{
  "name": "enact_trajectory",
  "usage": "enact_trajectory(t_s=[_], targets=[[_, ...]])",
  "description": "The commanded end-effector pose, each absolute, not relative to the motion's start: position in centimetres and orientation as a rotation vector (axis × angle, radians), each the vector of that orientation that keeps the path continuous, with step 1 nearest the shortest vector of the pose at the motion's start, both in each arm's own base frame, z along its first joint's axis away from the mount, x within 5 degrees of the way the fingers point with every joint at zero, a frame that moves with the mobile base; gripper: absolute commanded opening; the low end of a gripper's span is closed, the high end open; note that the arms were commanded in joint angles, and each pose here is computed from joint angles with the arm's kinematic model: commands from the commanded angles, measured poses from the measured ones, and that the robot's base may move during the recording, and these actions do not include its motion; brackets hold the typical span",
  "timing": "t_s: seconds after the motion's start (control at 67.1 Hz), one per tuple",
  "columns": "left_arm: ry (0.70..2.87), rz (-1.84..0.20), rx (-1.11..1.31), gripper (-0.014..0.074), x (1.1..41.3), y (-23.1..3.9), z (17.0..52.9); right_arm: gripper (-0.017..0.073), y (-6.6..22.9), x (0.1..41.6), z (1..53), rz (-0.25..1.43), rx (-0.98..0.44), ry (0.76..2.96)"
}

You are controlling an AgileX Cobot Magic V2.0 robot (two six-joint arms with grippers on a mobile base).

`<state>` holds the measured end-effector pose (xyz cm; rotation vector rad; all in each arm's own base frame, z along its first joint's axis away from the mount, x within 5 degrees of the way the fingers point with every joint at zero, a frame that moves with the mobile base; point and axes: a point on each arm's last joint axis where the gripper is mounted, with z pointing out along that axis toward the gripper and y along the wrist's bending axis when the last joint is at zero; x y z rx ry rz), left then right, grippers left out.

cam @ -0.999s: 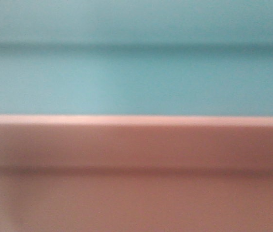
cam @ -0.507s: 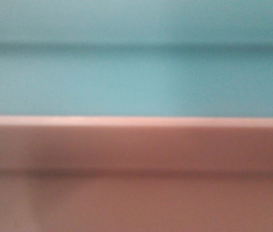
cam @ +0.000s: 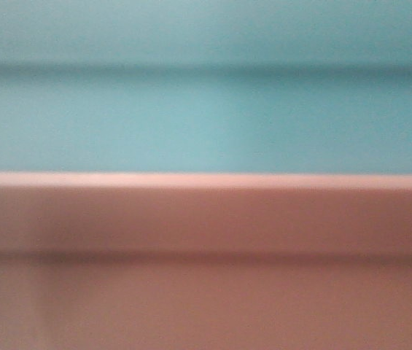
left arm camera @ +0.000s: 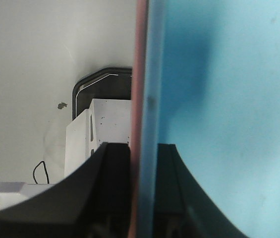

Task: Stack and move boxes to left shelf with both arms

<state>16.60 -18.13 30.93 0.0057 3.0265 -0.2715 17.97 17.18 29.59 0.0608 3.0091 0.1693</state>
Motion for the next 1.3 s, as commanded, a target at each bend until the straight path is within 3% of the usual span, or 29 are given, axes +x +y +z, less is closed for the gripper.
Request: enact_trajectory(t_s=[0.0,0.417,0.432,0.492,0.745,0.924,1.118,1.282], targets=[[3.057,-0.287,-0.015,-0.0012,15.6,-17.3,32.7,0.0066,16.4,17.5,31.1,0.136,0.045,2.992],[3.057,-0.287,-0.015,-0.0012,15.6,-17.3,32.7,0.0066,16.4,17.5,31.1,0.136,0.045,2.992],[3.042,-0.286,-0.013,-0.0012,15.7,-17.3,32.7,0.0066,17.0,18.1,31.3,0.233,0.041,2.918],[3.032,-0.284,-0.012,-0.0012,15.8,-17.3,32.7,0.0066,17.0,18.1,31.3,0.236,0.041,2.916],[2.974,-0.186,0.009,-0.0012,16.5,-16.8,32.7,0.0066,16.8,18.5,31.3,0.201,0.025,2.883],[2.877,-0.244,0.023,-0.0012,17.3,-17.2,33.1,0.0066,16.4,19.4,31.6,0.147,-0.002,2.791],[2.728,-0.339,0.065,-0.0012,19.5,-17.2,35.0,0.0066,15.7,22.1,33.4,0.178,-0.008,2.679],[2.603,-0.342,0.086,-0.0012,24.2,-16.8,36.3,0.0066,15.3,26.4,34.8,0.176,-0.016,2.595]])
